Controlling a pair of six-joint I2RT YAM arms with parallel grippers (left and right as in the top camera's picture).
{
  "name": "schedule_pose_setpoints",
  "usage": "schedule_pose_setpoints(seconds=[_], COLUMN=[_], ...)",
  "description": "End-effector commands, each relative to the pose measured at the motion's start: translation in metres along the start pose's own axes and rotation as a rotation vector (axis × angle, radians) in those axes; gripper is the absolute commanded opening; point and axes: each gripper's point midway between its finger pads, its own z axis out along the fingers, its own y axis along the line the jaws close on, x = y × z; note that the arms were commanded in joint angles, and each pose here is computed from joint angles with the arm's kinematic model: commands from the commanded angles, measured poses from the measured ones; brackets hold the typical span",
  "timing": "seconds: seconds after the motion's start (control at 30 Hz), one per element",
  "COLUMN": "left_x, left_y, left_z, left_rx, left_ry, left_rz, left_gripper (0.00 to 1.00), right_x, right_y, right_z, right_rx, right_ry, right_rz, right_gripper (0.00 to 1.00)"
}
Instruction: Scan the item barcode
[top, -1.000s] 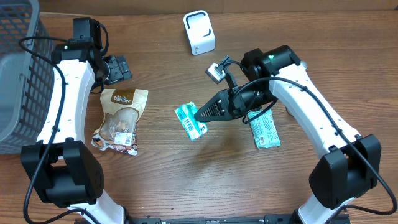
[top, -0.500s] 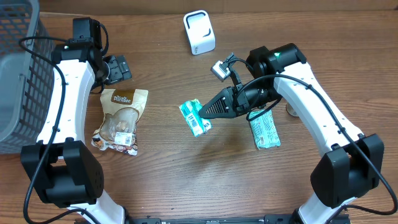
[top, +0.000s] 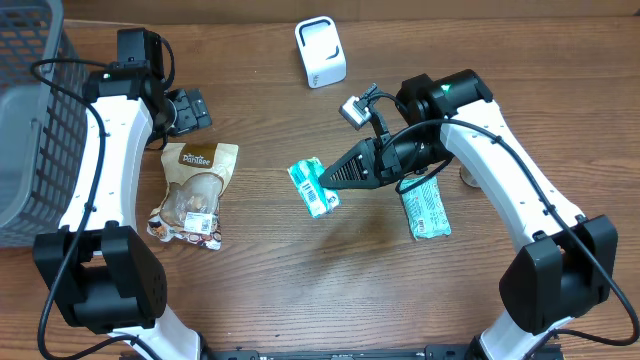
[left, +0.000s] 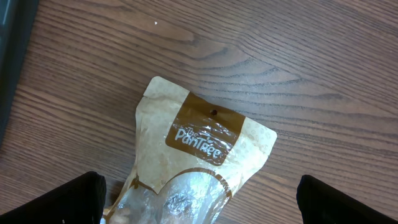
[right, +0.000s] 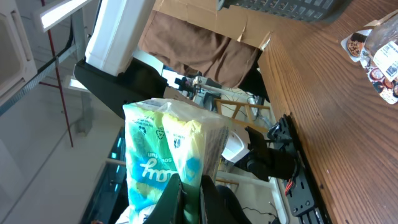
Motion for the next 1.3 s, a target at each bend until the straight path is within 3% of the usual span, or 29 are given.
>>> schedule_pose_setpoints(seconds=[0.0, 1.27], left_x=[-0.004, -0.004], left_y=[-0.001, -0.001], left_z=[-0.006, -0.006], left_rx=[-0.004, -0.004], left_ry=[-0.021, -0.021], left_rz=[0.004, 0.004], left_gripper=[1.00, 1.00], right_x=[-0.003, 0.017], right_y=[0.017, -0.027], right_z=[-0.001, 0.004], right_rx=[-0.039, 0.187], right_ry=[-0.030, 0.137], right_rz=[-0.022, -0.113], right_gripper=[0.04, 0.04])
